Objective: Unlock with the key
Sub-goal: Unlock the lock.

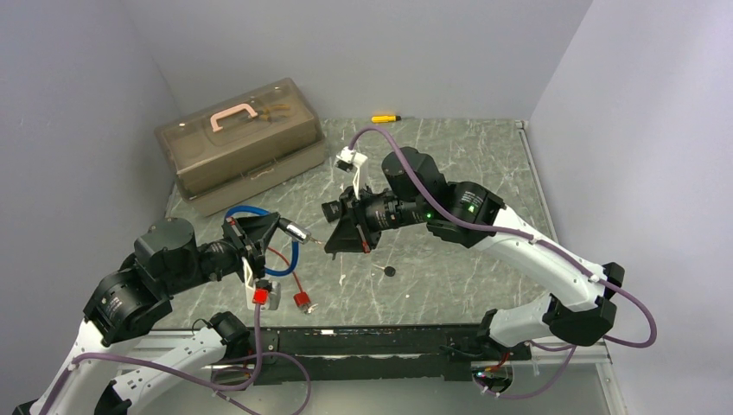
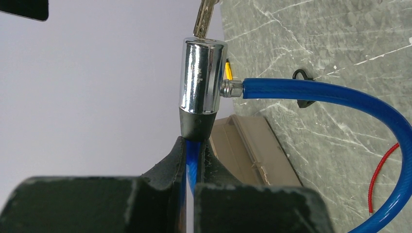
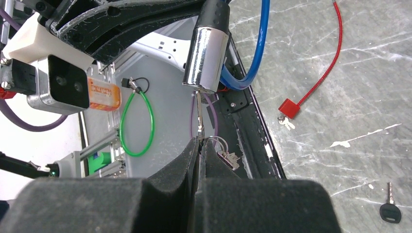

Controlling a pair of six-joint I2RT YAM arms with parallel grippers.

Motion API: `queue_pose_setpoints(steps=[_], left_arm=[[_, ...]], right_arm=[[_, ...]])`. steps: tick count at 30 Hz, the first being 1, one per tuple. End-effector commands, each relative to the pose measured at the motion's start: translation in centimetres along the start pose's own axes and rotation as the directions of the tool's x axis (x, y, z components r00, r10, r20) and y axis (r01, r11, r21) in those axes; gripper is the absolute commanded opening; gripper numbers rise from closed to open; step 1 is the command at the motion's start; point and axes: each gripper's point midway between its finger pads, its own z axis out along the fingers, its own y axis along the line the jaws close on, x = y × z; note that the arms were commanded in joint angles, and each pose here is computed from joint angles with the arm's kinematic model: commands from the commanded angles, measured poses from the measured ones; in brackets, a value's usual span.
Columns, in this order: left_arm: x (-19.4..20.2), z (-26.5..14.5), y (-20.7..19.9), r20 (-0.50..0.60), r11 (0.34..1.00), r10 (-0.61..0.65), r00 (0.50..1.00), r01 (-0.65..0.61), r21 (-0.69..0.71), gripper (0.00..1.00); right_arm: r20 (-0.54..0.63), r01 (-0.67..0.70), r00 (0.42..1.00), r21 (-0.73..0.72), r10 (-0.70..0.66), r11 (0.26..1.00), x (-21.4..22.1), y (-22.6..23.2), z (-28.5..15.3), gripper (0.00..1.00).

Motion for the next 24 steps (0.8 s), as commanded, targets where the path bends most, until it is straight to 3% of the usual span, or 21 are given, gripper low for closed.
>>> queue_pose_setpoints(steps=[1, 15, 24], left_arm=[[-1.1, -0.6, 2.1, 0.042, 0.996, 0.045, 0.998, -0.042, -0.077, 0.0], [-1.2, -0.9, 2.3, 0.044, 0.996, 0.047, 0.998, -0.043, -0.083, 0.0], [-1.2, -0.8, 2.4, 0.045, 0.996, 0.045, 0.998, -0.041, -0.084, 0.0]], right_arm=[[0.045, 0.039, 0.998, -0.011, -0.039, 0.999, -1.5, 1.0, -0.7, 0.0], [0.037, 0.015, 0.999, 0.039, -0.017, 0.999, -1.5, -0.9, -0.5, 0.0], [0.043, 0.022, 0.999, -0.005, -0.022, 1.0, -1.2, -0.1, -1.2, 0.0]])
